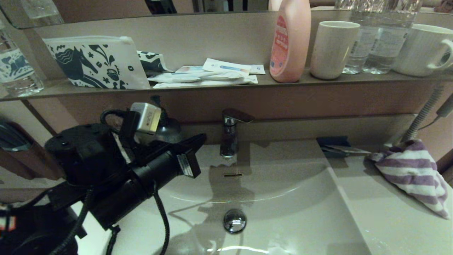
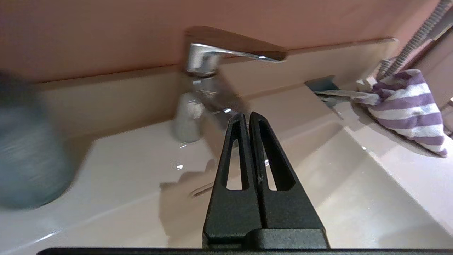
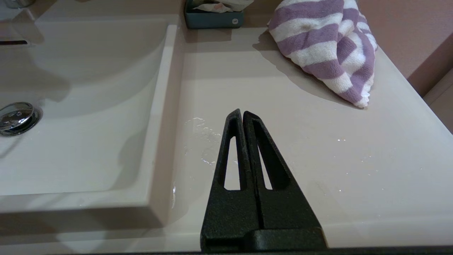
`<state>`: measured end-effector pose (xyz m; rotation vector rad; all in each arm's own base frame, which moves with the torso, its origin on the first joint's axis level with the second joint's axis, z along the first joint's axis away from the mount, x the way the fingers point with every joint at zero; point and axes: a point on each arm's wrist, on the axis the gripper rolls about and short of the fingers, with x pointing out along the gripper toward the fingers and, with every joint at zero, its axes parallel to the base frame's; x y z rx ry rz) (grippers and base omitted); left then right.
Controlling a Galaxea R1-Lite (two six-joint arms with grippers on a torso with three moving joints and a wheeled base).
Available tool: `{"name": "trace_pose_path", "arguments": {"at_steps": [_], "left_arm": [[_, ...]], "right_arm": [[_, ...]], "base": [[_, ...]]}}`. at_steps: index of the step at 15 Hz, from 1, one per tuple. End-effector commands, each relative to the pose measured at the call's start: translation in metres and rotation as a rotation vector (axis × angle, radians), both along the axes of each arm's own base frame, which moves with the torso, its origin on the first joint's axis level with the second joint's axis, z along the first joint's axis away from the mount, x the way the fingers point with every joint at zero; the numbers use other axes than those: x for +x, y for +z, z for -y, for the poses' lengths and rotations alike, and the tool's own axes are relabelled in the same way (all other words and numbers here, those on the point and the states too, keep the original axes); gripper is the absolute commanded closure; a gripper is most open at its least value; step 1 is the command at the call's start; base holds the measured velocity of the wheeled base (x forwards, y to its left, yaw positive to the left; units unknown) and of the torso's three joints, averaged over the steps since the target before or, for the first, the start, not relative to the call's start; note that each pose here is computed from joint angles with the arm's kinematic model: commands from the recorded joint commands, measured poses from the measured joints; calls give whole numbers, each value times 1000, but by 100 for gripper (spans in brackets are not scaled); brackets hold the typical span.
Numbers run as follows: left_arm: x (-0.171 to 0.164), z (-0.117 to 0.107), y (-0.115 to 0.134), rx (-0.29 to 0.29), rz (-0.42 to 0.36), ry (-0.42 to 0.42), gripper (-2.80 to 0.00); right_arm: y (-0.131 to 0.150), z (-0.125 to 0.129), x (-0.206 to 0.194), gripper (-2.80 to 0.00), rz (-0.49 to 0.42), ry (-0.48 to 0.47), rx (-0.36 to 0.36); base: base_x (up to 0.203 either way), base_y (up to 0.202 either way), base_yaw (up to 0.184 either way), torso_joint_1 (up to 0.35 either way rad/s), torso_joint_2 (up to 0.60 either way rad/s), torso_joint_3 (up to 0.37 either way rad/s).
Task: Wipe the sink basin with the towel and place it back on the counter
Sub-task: Turn on the faucet
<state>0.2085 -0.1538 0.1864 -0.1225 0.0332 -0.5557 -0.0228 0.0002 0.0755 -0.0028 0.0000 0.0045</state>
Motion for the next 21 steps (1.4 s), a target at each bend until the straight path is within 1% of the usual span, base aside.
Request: {"name": "trace_pose_path", "arguments": {"at_steps": [1, 3, 5, 6, 7, 9, 11, 13, 14, 16, 17, 21], "left_arm": [[10, 24, -11, 20, -25, -31, 0], [14, 41, -17, 24, -21, -41, 0], [21, 58, -23, 29, -5, -24, 0], [24, 63, -24, 38, 11, -16, 0], [30, 69, -29, 58, 20, -8, 0], [40, 78, -27, 53, 52, 13, 0], [46, 84, -31, 70, 60, 16, 0], [53, 90, -36, 72, 73, 20, 0], [58, 94, -37, 68, 98, 33, 0], [67, 98, -37, 76, 185, 61, 0], [68, 99, -35, 71, 203, 64, 0], [71, 104, -39, 73, 201, 60, 0]], "right_arm": [[0, 0, 0, 0, 0, 0, 0], [0, 0, 0, 0, 0, 0, 0], [0, 0, 0, 0, 0, 0, 0], [0, 0, 0, 0, 0, 2, 0], [0, 0, 0, 0, 0, 1, 0], [0, 0, 0, 0, 0, 1, -1], [0, 0, 0, 0, 0, 0, 0], [0, 0, 0, 0, 0, 1, 0], [0, 0, 0, 0, 0, 1, 0], [0, 0, 0, 0, 0, 0, 0], [0, 0, 0, 0, 0, 2, 0], [0, 0, 0, 0, 0, 2, 0]], "base": [[0, 0, 0, 0, 0, 0], [0, 0, 0, 0, 0, 0], [0, 0, 0, 0, 0, 0], [0, 0, 0, 0, 0, 0], [0, 0, 0, 0, 0, 0], [0, 0, 0, 0, 0, 0], [0, 0, 0, 0, 0, 0], [0, 0, 0, 0, 0, 0], [0, 0, 0, 0, 0, 0], [0, 0, 0, 0, 0, 0], [0, 0, 0, 0, 0, 0], [0, 0, 0, 0, 0, 0]]}}
